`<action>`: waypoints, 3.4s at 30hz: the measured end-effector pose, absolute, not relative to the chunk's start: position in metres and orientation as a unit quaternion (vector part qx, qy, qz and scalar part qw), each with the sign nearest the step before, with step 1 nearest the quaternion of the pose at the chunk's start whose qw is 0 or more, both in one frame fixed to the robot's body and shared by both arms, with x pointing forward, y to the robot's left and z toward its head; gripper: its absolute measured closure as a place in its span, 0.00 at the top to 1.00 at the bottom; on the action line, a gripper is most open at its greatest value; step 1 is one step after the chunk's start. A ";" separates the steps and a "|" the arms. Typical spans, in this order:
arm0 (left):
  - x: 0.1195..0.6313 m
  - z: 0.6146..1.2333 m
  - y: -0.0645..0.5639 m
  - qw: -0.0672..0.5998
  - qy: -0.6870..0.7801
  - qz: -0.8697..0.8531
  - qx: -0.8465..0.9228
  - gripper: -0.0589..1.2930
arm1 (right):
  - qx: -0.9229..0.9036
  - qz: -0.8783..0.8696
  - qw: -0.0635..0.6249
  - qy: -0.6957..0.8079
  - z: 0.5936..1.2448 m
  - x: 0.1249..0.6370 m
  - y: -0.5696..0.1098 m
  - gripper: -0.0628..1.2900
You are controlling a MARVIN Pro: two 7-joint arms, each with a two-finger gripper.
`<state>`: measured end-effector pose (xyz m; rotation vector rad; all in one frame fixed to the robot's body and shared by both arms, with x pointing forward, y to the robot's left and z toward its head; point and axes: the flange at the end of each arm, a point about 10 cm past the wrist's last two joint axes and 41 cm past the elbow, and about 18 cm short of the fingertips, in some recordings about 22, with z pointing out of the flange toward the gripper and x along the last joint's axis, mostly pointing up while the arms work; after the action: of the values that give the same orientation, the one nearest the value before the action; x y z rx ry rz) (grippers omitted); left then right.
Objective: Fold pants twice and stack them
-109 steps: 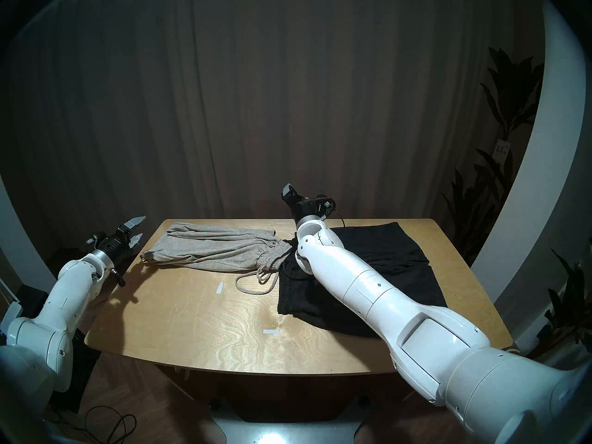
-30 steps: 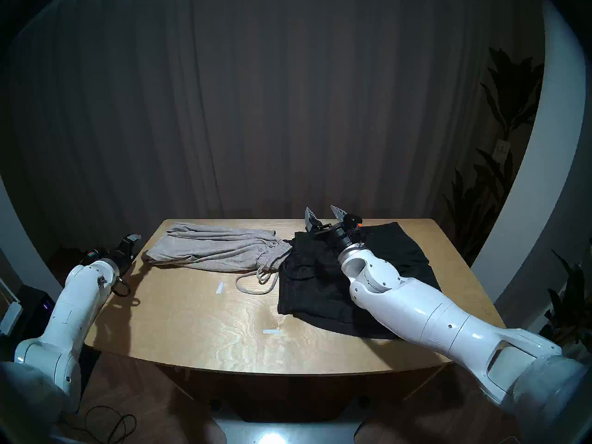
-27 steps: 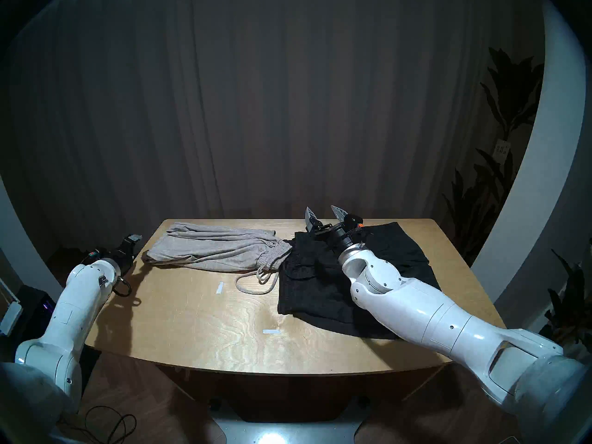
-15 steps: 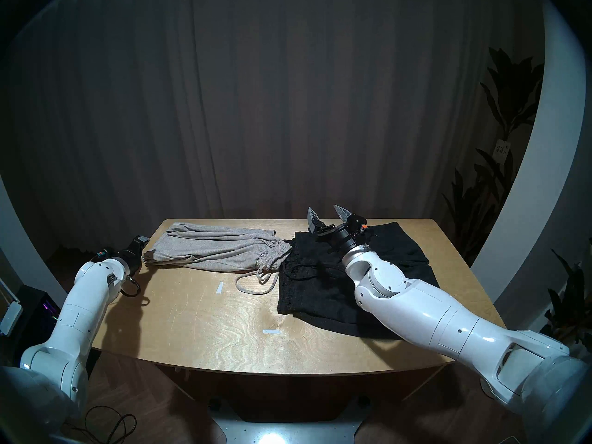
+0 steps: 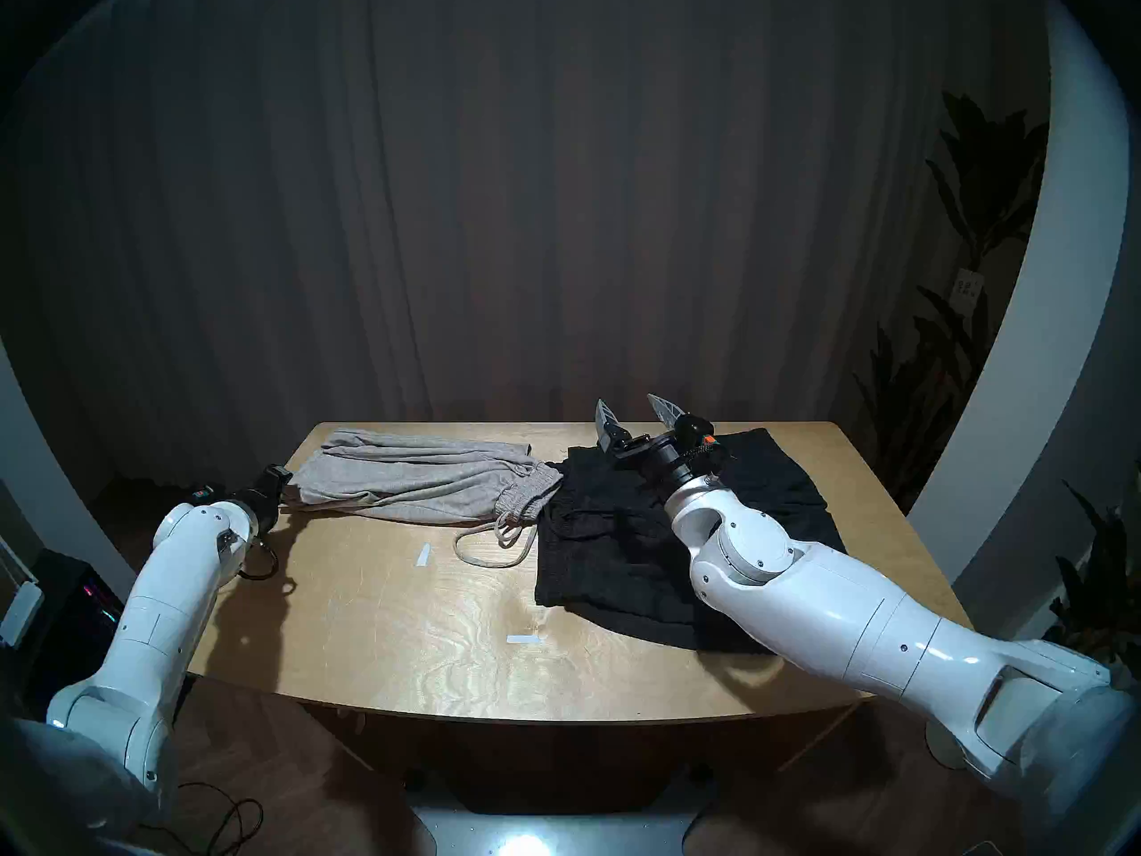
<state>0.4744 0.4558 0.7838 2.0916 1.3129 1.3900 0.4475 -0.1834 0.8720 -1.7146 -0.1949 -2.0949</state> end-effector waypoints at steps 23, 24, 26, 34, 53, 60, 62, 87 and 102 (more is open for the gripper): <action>0.437 0.813 0.450 0.137 0.530 0.479 0.687 0.95 | -0.621 -0.759 0.189 -0.047 0.895 0.405 -0.183 0.97; 0.435 0.814 0.451 0.139 0.529 0.481 0.685 0.95 | -0.622 -0.759 0.188 -0.046 0.896 0.404 -0.183 0.97; 0.430 0.818 0.453 0.149 0.525 0.489 0.681 0.95 | -0.627 -0.757 0.181 -0.043 0.897 0.401 -0.183 0.97; 0.408 0.829 0.455 0.199 0.497 0.519 0.666 0.95 | -0.646 -0.748 0.151 -0.026 0.899 0.391 -0.183 0.97; 0.400 0.791 0.449 0.239 0.441 0.512 0.698 0.95 | -0.700 -0.703 0.124 -0.009 0.856 0.445 -0.194 0.97; 0.409 0.783 0.454 0.234 0.443 0.505 0.703 0.95 | -0.697 -0.701 0.145 -0.044 0.859 0.461 -0.194 0.97; 0.412 0.779 0.456 0.229 0.446 0.502 0.705 0.95 | -0.695 -0.700 0.155 -0.052 0.859 0.463 -0.193 0.97; 0.444 0.777 0.461 0.215 0.423 0.502 0.723 0.94 | -0.673 -0.705 0.205 -0.089 0.865 0.472 -0.194 0.97; 0.470 0.777 0.460 0.204 0.398 0.495 0.745 0.94 | -0.668 -0.711 0.201 -0.095 0.868 0.471 -0.200 0.97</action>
<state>0.4702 0.4604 0.7773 2.0771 1.1101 1.3806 0.4708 -0.1998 0.8683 -1.8657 -0.2641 -1.9855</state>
